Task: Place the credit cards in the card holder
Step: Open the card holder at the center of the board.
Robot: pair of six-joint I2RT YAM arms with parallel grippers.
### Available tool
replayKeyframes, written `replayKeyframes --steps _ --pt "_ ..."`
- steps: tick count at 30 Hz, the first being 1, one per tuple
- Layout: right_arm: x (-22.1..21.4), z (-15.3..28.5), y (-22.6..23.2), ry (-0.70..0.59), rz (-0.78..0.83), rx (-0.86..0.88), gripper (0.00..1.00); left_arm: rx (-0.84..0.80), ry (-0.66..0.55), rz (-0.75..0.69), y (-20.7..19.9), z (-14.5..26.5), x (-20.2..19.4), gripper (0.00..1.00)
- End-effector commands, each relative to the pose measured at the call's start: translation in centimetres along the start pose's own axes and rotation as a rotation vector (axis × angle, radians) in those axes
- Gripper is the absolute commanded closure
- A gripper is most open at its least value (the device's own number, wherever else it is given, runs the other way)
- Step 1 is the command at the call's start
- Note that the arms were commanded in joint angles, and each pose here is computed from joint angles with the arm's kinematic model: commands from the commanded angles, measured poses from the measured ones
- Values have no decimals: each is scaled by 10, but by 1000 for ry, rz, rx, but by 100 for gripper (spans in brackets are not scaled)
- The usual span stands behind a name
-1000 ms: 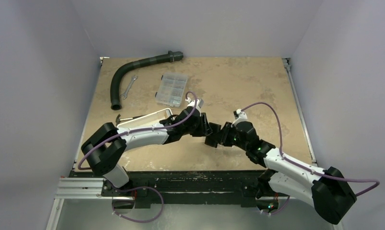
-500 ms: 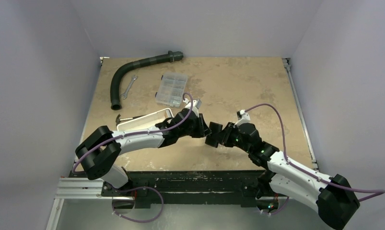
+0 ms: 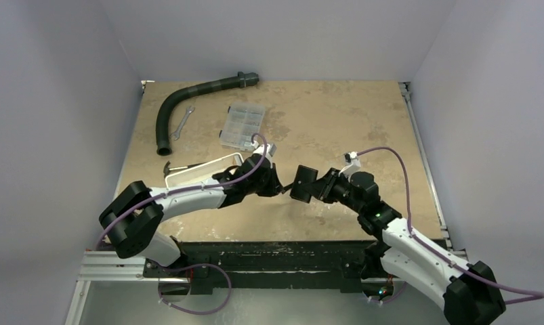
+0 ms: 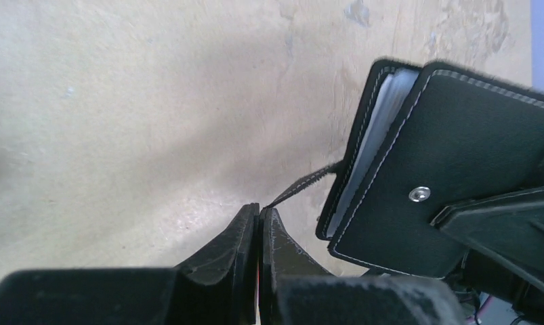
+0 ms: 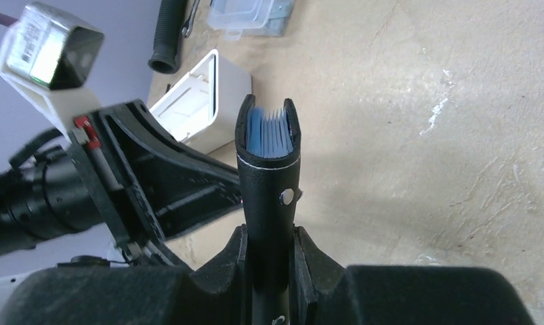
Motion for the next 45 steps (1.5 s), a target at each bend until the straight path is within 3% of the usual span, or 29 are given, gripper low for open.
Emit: replayKeyframes --steps 1,5,15,21,26,28,30,36,42,45 --pt "21 1 12 7 66 184 100 85 81 -45 34 16 -9 100" --pt "10 -7 1 120 66 160 100 56 77 -61 39 25 -14 100" --pt "13 -13 -1 111 26 141 100 62 107 -112 51 42 -29 100" --pt "10 -21 -11 145 57 87 100 -105 96 -124 29 49 -22 100" --pt "6 -25 -14 225 128 106 99 -100 80 -97 24 47 -17 100" --pt "3 -32 -19 302 170 66 88 -63 93 -76 28 42 -19 100" --pt "2 -38 -26 340 193 -10 70 -39 112 -62 32 36 -25 100" --pt "-1 -52 -24 343 381 -351 30 -39 106 -14 37 27 -34 100" --pt "9 -45 -2 223 517 -524 8 -23 80 -9 38 32 -33 100" --pt "11 -42 10 207 584 -489 2 4 71 -7 45 37 -38 100"
Point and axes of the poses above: each gripper's point midway between its finger pads, its own z axis back along the fingers, its own y axis along the line the jaws close on, x = y × z, the point moved 8 cm from there along z, back along the fingers, and after that the axes turned 6 degrees about -z, right-handed, at the moved point
